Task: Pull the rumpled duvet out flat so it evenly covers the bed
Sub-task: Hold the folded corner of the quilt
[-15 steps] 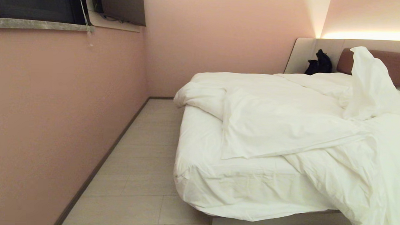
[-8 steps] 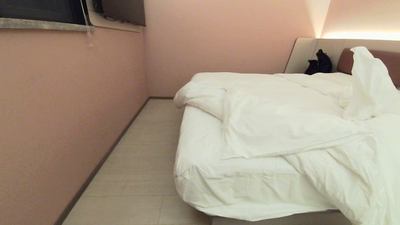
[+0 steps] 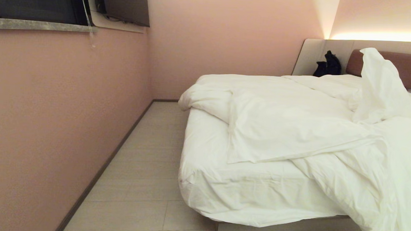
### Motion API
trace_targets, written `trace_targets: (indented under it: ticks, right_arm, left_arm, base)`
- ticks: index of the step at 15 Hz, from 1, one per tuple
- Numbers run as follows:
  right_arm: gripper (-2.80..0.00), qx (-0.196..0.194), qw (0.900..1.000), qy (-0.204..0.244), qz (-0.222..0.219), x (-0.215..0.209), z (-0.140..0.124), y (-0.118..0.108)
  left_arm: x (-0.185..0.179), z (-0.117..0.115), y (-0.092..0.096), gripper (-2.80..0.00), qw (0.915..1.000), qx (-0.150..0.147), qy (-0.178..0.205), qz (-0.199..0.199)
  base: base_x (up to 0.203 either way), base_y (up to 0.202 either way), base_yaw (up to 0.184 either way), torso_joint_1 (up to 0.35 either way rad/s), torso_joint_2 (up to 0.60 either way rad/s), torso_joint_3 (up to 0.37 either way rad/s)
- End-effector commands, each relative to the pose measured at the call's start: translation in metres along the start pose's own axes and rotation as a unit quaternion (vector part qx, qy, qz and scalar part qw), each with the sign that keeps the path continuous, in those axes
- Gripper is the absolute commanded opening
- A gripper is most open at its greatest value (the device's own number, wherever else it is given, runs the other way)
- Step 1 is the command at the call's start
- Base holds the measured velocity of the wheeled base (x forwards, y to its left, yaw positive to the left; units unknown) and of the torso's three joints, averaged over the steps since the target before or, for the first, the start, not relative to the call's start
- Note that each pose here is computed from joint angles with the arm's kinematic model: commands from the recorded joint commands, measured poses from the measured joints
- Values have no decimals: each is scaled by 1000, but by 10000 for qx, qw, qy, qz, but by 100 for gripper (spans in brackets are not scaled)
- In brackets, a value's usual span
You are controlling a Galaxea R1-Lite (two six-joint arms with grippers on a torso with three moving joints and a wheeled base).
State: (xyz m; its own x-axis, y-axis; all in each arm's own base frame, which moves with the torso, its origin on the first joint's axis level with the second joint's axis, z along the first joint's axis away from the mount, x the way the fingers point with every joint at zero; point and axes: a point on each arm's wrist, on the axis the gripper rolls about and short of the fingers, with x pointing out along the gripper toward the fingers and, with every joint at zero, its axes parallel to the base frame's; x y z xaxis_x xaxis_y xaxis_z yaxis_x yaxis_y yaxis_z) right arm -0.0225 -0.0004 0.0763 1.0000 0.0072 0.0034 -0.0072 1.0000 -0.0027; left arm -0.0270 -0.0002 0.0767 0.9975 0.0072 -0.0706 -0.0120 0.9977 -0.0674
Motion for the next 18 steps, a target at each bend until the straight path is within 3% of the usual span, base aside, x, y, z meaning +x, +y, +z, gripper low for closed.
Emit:
trace_targets:
  ticks: [1, 18]
  right_arm:
    - [-280, -2, 10000, -6, 2, 0, 0, 0]
    - [-280, -2, 10000, -6, 2, 0, 0, 0]
  left_arm:
    - [0, 0, 0, -280, 10000, 0, 0, 2]
    - [0, 0, 0, -280, 10000, -7, -1, 10]
  base:
    - [0, 0, 0, 0, 0, 0]
    - [0, 0, 0, 0, 0, 0]
